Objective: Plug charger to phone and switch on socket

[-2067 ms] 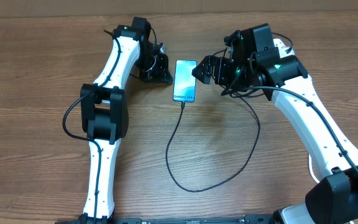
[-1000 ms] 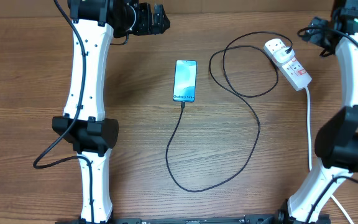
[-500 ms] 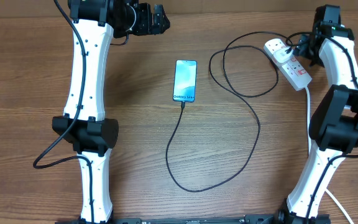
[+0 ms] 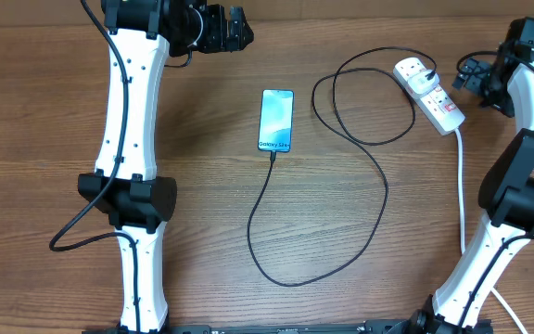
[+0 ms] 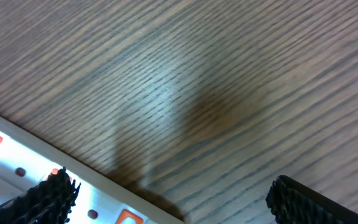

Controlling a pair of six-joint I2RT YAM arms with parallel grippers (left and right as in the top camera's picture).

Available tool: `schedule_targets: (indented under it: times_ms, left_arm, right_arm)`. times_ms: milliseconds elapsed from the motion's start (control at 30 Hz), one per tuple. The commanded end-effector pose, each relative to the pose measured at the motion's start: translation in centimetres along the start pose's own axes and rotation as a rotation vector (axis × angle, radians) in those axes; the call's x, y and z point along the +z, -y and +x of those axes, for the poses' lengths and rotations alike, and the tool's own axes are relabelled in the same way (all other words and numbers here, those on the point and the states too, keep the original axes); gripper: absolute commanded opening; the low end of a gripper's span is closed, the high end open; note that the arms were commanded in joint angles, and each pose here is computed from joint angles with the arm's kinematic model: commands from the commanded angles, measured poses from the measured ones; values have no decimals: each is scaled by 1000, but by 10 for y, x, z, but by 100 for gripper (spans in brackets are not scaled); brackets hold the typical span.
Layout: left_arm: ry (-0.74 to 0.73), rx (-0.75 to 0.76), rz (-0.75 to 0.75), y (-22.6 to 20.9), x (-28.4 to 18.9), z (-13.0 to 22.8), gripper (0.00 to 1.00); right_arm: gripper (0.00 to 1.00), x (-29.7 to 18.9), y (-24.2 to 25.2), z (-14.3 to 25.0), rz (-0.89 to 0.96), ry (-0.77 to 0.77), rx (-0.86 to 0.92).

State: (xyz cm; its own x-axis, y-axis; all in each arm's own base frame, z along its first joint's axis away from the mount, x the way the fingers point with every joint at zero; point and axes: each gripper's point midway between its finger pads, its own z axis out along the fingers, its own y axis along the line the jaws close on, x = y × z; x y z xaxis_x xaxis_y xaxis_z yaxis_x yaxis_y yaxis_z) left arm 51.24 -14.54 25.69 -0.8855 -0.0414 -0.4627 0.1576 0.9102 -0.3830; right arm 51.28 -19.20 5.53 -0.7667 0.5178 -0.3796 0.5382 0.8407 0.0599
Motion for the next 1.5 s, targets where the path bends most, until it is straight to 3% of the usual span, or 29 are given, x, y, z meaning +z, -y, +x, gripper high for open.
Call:
schedule_targets:
  times_ms: [0,1133,1467]
  left_arm:
    - [-7,11,-10,-4,4,1,100]
    - [-7,11,-10,-4,4,1,100]
    - [-7,11,-10,-4,4,1,100]
  right_arm:
    - [100,10,-16,5,-53,-19,-22]
    - [100,30,-34,32,-139,-127,-27]
    - [100,19,-35,22,-217,-132,13]
